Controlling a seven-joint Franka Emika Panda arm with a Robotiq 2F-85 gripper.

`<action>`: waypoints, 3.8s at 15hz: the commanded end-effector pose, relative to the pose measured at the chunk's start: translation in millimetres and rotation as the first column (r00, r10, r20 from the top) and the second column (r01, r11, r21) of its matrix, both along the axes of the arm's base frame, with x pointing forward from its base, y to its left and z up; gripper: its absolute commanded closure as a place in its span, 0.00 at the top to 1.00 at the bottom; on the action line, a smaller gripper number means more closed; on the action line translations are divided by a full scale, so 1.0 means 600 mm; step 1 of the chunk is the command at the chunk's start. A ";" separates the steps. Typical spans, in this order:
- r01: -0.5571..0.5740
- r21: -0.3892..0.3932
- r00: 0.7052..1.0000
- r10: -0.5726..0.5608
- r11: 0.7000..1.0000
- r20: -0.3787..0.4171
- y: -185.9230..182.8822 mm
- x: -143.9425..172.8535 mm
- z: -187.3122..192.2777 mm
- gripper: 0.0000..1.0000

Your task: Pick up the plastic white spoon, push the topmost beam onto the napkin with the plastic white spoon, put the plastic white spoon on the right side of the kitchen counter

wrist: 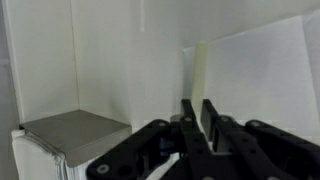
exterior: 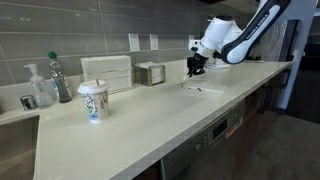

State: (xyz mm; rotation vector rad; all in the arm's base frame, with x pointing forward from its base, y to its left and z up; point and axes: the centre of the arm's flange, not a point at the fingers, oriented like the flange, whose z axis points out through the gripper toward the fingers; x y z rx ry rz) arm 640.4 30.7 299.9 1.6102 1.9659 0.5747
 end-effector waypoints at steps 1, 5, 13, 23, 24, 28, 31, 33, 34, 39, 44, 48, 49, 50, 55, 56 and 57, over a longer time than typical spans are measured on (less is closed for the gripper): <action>-0.010 -0.009 1.000 0.010 1.000 0.016 0.004 -0.003 -0.003 0.03; 0.018 -0.037 1.000 -0.018 0.999 0.011 0.010 0.004 -0.012 0.03; 0.058 -0.042 0.998 -0.058 0.997 -0.006 0.032 0.013 -0.026 0.03; 0.097 -0.068 0.994 -0.101 0.993 -0.052 0.039 0.014 -0.046 0.03; 0.095 -0.070 0.994 -0.099 0.993 -0.052 0.040 0.013 -0.045 0.03; 0.076 -0.065 0.995 -0.080 0.995 -0.062 0.039 0.008 -0.040 0.03; 0.048 -0.063 0.996 -0.053 0.997 -0.077 0.039 0.002 -0.038 0.03; 0.029 -0.060 0.995 -0.035 0.998 -0.089 0.039 -0.002 -0.037 0.03; 0.019 -0.054 0.995 -0.024 0.998 -0.093 0.039 -0.003 -0.035 0.03; -0.037 -0.020 0.994 0.035 0.999 -0.104 0.034 -0.012 -0.025 0.03; -0.110 -0.003 0.988 0.109 0.994 -0.111 0.027 -0.024 -0.021 0.03; -0.159 0.005 0.981 0.158 0.987 -0.117 0.025 -0.034 -0.020 0.03; -0.171 0.005 0.978 0.170 0.985 -0.118 0.024 -0.037 -0.021 0.03; -0.182 0.009 0.976 0.182 0.983 -0.120 0.023 -0.040 -0.020 0.03; -0.213 0.006 0.969 0.212 0.977 -0.127 0.009 -0.052 -0.019 0.03; -0.217 0.005 0.967 0.216 0.976 -0.132 0.005 -0.055 -0.021 0.03; -0.225 0.005 0.965 0.223 0.974 -0.139 0.001 -0.058 -0.023 0.03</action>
